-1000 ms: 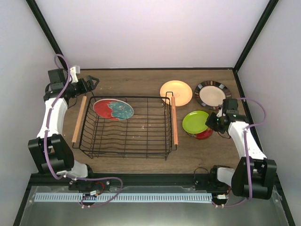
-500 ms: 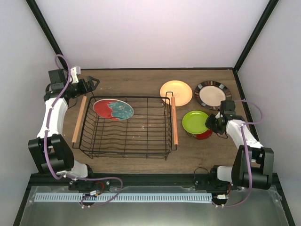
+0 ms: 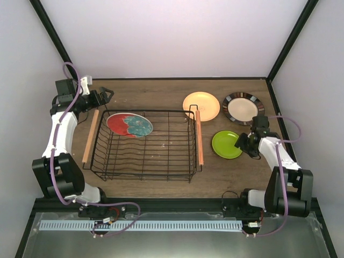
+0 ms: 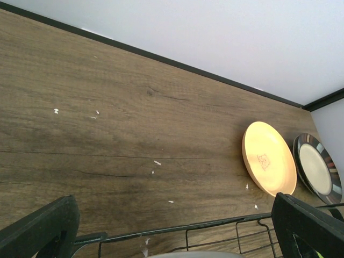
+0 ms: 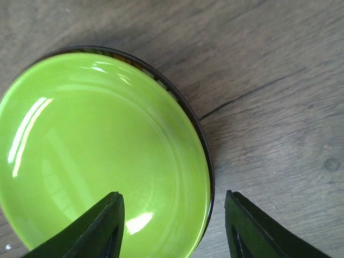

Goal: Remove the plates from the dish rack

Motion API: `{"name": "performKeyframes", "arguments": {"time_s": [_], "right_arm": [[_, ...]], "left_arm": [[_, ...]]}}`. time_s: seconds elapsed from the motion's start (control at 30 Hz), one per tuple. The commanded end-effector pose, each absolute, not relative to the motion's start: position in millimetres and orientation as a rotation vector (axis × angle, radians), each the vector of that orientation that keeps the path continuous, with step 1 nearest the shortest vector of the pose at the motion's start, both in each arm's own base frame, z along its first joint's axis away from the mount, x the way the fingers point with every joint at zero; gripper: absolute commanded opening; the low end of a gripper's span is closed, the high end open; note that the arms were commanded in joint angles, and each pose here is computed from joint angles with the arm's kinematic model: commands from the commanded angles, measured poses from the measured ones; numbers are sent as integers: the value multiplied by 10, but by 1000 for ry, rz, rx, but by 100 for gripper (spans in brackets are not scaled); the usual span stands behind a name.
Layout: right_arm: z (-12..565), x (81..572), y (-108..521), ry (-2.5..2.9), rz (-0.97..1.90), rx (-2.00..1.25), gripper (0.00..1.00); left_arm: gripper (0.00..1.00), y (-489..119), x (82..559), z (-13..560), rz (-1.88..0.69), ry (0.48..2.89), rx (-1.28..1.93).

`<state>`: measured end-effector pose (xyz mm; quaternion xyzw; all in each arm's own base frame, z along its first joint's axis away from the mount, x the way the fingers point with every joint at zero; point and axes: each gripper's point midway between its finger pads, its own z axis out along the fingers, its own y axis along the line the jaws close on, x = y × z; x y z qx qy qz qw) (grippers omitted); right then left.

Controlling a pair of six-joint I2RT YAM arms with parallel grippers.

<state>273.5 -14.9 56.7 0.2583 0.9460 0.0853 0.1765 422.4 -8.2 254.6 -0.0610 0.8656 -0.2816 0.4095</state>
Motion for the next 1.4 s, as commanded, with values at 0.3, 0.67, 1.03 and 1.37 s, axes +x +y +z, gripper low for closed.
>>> {"name": "performKeyframes", "arguments": {"time_s": [0.3,0.67,1.03,1.37], "right_arm": [[3919,4008,860,1877,518,-49,56],[3471,3699,3999,1557,584,-1139,66],[2878,3376,4524,1521,694,-1338,67],[2458,3385,4876,1535,687,-1435,66]], "left_arm": [[100,-109,4261,2597,-715,2161,-120],[100,-114,4249,2720,-703,2131,-118],[100,-100,4233,2669,-689,2136,-118],[100,-92,4275,2637,-692,2138,-123]]}}
